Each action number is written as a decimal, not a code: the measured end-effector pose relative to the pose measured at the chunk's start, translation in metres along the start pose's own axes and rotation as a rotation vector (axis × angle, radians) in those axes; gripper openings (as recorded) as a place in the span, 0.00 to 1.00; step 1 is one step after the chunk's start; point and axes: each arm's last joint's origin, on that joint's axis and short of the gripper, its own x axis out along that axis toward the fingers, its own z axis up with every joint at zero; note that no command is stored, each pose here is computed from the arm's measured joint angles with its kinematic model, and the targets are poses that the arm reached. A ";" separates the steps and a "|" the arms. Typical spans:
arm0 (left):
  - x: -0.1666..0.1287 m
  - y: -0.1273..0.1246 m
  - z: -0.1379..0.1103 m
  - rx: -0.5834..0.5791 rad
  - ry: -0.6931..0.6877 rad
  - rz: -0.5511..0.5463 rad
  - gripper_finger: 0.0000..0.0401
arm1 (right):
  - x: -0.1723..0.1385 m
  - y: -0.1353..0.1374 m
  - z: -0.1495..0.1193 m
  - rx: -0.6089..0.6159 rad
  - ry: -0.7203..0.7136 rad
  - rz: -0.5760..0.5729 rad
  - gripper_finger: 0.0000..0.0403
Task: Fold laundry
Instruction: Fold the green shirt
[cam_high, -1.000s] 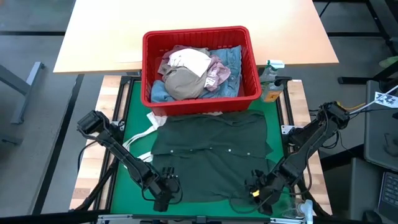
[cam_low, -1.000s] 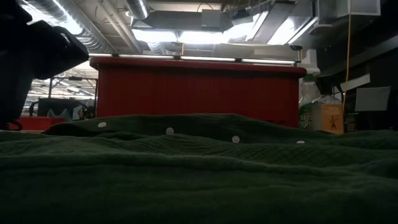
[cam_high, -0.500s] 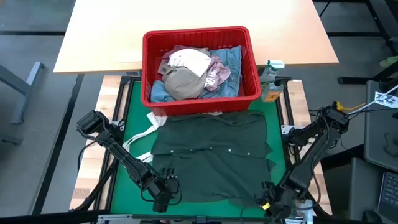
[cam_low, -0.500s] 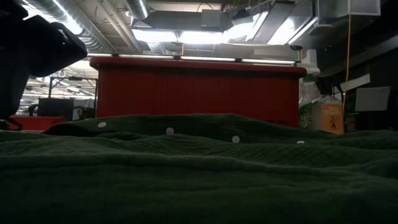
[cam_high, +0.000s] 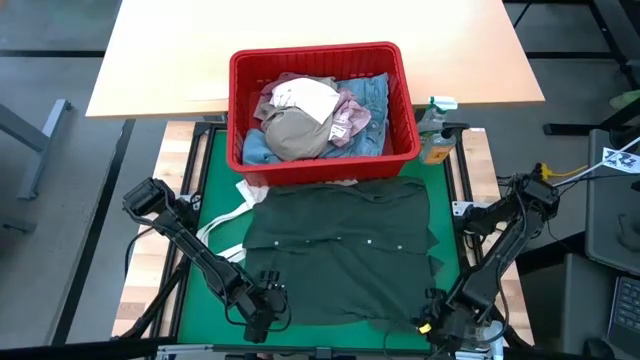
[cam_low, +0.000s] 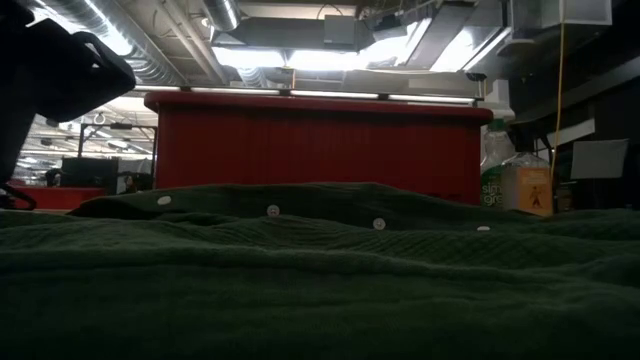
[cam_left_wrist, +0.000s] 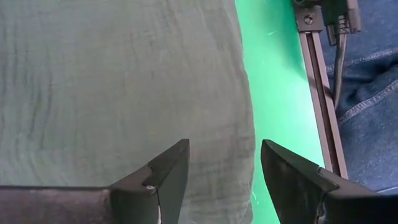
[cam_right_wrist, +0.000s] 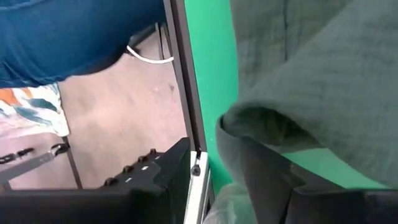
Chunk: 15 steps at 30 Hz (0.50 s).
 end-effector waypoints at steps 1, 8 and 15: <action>0.000 0.000 0.000 0.000 0.000 0.000 0.48 | 0.002 0.000 0.000 0.001 0.007 -0.005 0.34; 0.000 0.000 0.000 0.001 -0.014 0.016 0.48 | 0.014 -0.003 0.001 0.005 0.022 -0.045 0.34; -0.001 -0.002 -0.001 0.053 -0.029 0.028 0.48 | 0.023 -0.005 0.002 0.011 0.034 -0.070 0.34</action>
